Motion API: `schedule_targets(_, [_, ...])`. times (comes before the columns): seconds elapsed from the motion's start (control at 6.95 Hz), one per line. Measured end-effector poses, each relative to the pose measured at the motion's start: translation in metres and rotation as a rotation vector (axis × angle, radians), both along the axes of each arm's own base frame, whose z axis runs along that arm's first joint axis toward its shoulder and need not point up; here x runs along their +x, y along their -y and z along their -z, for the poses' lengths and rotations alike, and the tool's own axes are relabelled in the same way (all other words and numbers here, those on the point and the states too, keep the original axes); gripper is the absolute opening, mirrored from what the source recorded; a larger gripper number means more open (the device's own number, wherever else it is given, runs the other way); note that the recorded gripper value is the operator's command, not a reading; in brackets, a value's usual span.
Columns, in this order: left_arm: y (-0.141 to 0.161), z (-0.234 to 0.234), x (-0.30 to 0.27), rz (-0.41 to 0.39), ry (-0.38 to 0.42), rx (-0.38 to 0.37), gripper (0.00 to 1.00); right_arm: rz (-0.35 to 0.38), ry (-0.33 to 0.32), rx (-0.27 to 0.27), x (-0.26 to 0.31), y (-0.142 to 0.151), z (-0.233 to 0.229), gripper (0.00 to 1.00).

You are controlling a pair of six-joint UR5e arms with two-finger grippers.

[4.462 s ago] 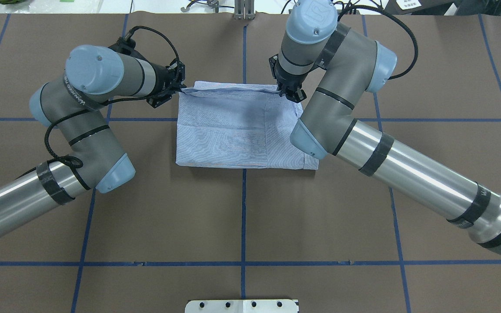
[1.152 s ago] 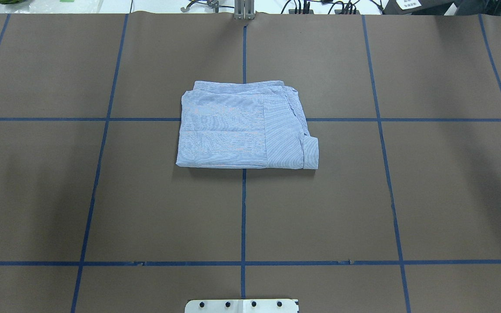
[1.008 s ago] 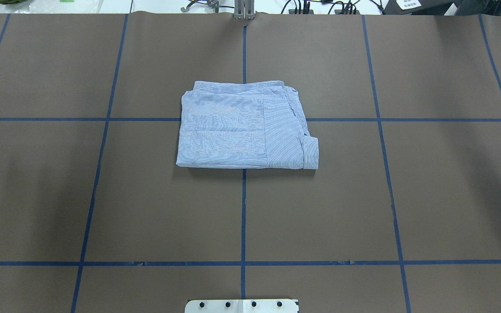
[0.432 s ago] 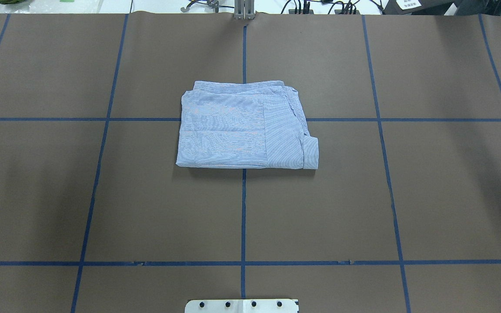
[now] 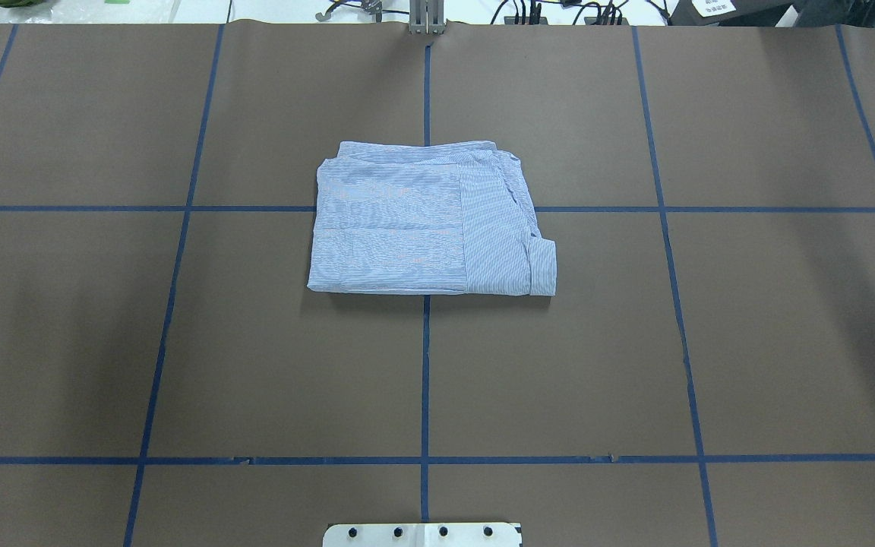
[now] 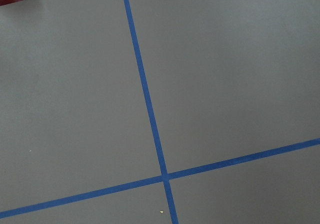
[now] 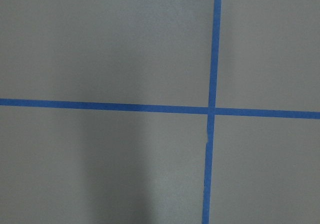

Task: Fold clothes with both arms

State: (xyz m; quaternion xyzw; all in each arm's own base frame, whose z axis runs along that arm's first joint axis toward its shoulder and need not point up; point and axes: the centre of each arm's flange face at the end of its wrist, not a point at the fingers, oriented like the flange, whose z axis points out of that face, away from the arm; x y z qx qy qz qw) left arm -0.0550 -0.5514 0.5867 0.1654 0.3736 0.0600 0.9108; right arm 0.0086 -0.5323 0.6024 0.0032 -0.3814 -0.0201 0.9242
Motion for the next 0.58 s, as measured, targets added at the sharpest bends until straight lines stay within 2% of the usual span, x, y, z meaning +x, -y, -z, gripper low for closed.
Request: schedule_targets(0.58, [-0.004,0.020,0.000,-0.002,-0.003,0.042,1.00,-0.001,-0.003,0.013,0.001,-0.009,-0.001,1.00])
